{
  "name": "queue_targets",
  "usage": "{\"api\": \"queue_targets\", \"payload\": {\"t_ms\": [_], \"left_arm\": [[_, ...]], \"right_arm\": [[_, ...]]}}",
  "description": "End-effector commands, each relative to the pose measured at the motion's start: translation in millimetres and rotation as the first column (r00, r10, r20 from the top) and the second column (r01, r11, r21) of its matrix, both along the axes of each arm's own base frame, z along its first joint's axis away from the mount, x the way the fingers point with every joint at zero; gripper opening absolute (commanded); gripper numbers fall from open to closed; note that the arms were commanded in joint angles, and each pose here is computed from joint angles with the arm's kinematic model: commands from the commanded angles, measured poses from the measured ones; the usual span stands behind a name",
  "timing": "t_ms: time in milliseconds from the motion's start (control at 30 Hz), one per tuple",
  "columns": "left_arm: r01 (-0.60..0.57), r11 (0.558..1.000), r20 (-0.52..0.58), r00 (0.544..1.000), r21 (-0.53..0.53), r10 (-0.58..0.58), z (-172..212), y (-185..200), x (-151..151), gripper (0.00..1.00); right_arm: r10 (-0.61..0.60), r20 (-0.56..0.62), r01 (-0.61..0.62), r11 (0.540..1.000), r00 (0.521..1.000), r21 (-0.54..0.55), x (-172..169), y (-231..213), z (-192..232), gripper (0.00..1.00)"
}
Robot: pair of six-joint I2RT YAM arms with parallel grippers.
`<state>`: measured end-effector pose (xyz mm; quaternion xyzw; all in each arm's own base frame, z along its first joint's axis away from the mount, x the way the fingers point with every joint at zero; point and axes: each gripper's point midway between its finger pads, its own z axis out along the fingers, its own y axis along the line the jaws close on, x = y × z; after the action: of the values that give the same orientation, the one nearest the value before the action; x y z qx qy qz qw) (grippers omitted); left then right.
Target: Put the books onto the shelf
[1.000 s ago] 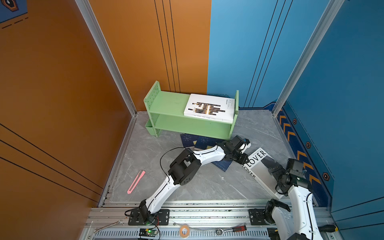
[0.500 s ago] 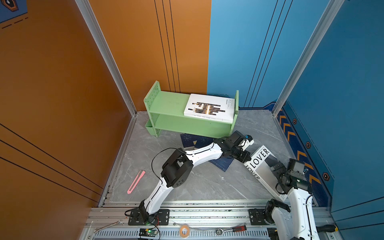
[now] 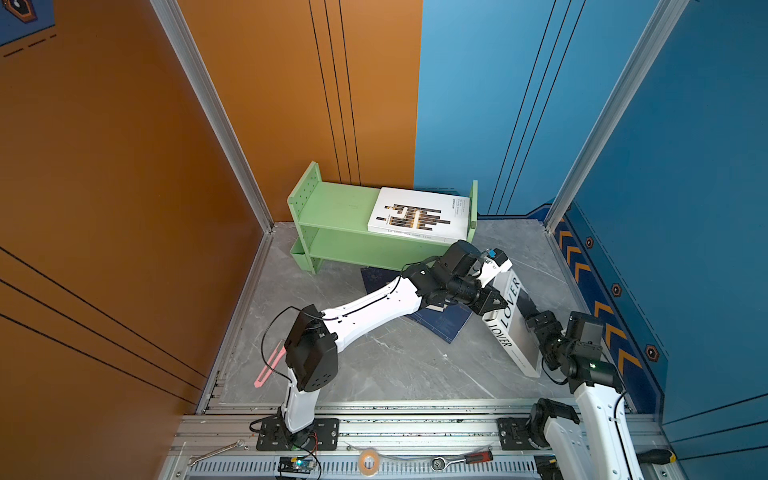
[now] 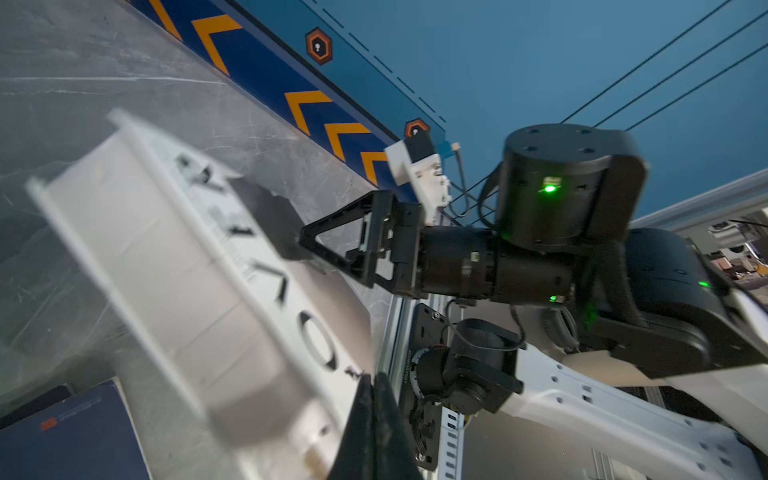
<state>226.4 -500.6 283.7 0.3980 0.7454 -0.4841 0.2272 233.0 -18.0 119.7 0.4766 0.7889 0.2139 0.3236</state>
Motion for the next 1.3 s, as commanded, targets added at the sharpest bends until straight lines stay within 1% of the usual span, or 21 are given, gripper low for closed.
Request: {"api": "queue_targets", "payload": {"t_ms": [0, 133, 200, 300, 333, 367, 400, 433, 467, 500, 567, 633, 700, 800, 867, 933, 967, 1000, 1067, 1167, 1267], "left_arm": [[0.031, 0.998, 0.035, 0.999, -0.062, -0.029, 27.7, 13.6, -7.6, 0.00], [-0.010, 0.997, 0.059, 0.998, -0.072, 0.014, 36.6, 26.2, 0.9, 0.00], [-0.049, 0.998, 0.057, 0.997, -0.051, 0.052, 31.4, 31.3, 9.6, 0.00], [-0.119, 0.993, 0.024, 0.993, -0.019, 0.119, 18.1, 44.0, 23.5, 0.00], [-0.147, 0.989, 0.028, 0.989, -0.003, 0.148, 11.5, 50.1, 27.2, 0.05], [-0.176, 0.984, 0.036, 0.984, 0.018, 0.175, 3.8, 56.0, 29.8, 0.14], [-0.203, 0.978, 0.051, 0.978, 0.042, 0.201, -5.0, 62.7, 30.8, 0.20], [-0.226, 0.972, 0.060, 0.973, 0.065, 0.222, -14.5, 69.4, 31.0, 0.29], [-0.248, 0.965, 0.060, 0.968, 0.088, 0.244, -24.9, 74.9, 32.3, 0.40], [-0.270, 0.956, 0.052, 0.963, 0.114, 0.265, -39.0, 79.8, 32.5, 0.49], [-0.312, 0.936, 0.023, 0.950, 0.162, 0.313, -67.6, 86.6, 33.5, 0.64], [-0.358, 0.908, -0.027, 0.928, 0.220, 0.372, -103.1, 91.9, 35.1, 0.73], [-0.400, 0.883, -0.077, 0.900, 0.244, 0.429, -130.8, 91.4, 39.9, 0.77], [-0.413, 0.871, -0.138, 0.878, 0.267, 0.458, -160.6, 84.0, 42.6, 0.81], [-0.415, 0.863, -0.148, 0.871, 0.288, 0.468, -173.1, 78.5, 47.1, 0.84], [-0.430, 0.841, -0.136, 0.859, 0.328, 0.493, -187.0, 77.3, 54.6, 0.85], [-0.428, 0.833, -0.140, 0.855, 0.351, 0.499, -193.1, 75.1, 56.7, 0.91], [-0.430, 0.821, -0.146, 0.847, 0.376, 0.511, -200.2, 74.8, 59.6, 0.93], [-0.403, 0.821, -0.188, 0.842, 0.404, 0.506, -213.0, 70.1, 58.3, 0.95], [-0.363, 0.833, -0.244, 0.838, 0.418, 0.488, -229.5, 61.3, 55.5, 0.98], [-0.336, 0.846, -0.284, 0.835, 0.414, 0.471, -236.2, 54.2, 53.0, 1.00]], "right_arm": [[-0.005, 0.064, 0.003, 0.999, 0.998, 0.046, 11.4, 15.0, 15.8, 1.00], [0.027, 0.090, -0.030, 0.999, 0.996, 0.034, 22.2, 36.3, 17.9, 1.00], [0.020, 0.072, -0.020, 1.000, 0.997, -0.008, 24.5, 37.3, 14.7, 1.00], [0.014, 0.027, -0.012, 0.996, 1.000, -0.083, 24.2, 31.0, 13.0, 1.00], [0.011, 0.015, -0.009, 0.994, 1.000, -0.113, 23.5, 27.0, 14.7, 1.00], [0.008, 0.005, -0.007, 0.990, 1.000, -0.142, 22.1, 23.1, 17.1, 1.00], [0.008, -0.010, -0.009, 0.983, 1.000, -0.181, 19.6, 17.9, 18.9, 1.00], [0.004, -0.015, -0.007, 0.977, 1.000, -0.214, 18.4, 12.4, 24.0, 1.00], [0.001, -0.024, -0.007, 0.970, 1.000, -0.242, 16.8, 7.4, 26.1, 1.00], [-0.007, -0.031, -0.002, 0.963, 0.999, -0.270, 14.9, 1.5, 28.5, 1.00], [-0.035, -0.062, 0.015, 0.954, 0.997, -0.299, 9.4, -11.0, 25.5, 1.00], [-0.071, -0.112, 0.035, 0.954, 0.991, -0.297, 1.9, -22.6, 16.4, 1.00], [-0.083, -0.148, 0.035, 0.953, 0.985, -0.301, -3.5, -30.2, 8.3, 1.00], [-0.095, -0.209, 0.026, 0.950, 0.973, -0.312, -10.1, -39.7, -5.7, 1.00], [-0.093, -0.250, 0.008, 0.946, 0.964, -0.323, -12.7, -43.8, -15.2, 1.00], [-0.071, -0.274, -0.018, 0.951, 0.959, -0.310, -11.8, -42.4, -25.1, 1.00], [-0.051, -0.275, -0.033, 0.955, 0.960, -0.294, -9.5, -39.5, -29.9, 1.00], [-0.037, -0.276, -0.043, 0.959, 0.960, -0.279, -7.8, -36.8, -34.4, 1.00], [-0.023, -0.284, -0.055, 0.963, 0.958, -0.263, -6.3, -34.0, -42.1, 1.00], [0.007, -0.284, -0.078, 0.969, 0.959, -0.236, -3.2, -28.8, -50.5, 1.00], [0.030, -0.291, -0.096, 0.972, 0.956, -0.216, -1.7, -24.7, -58.1, 1.00]]}}
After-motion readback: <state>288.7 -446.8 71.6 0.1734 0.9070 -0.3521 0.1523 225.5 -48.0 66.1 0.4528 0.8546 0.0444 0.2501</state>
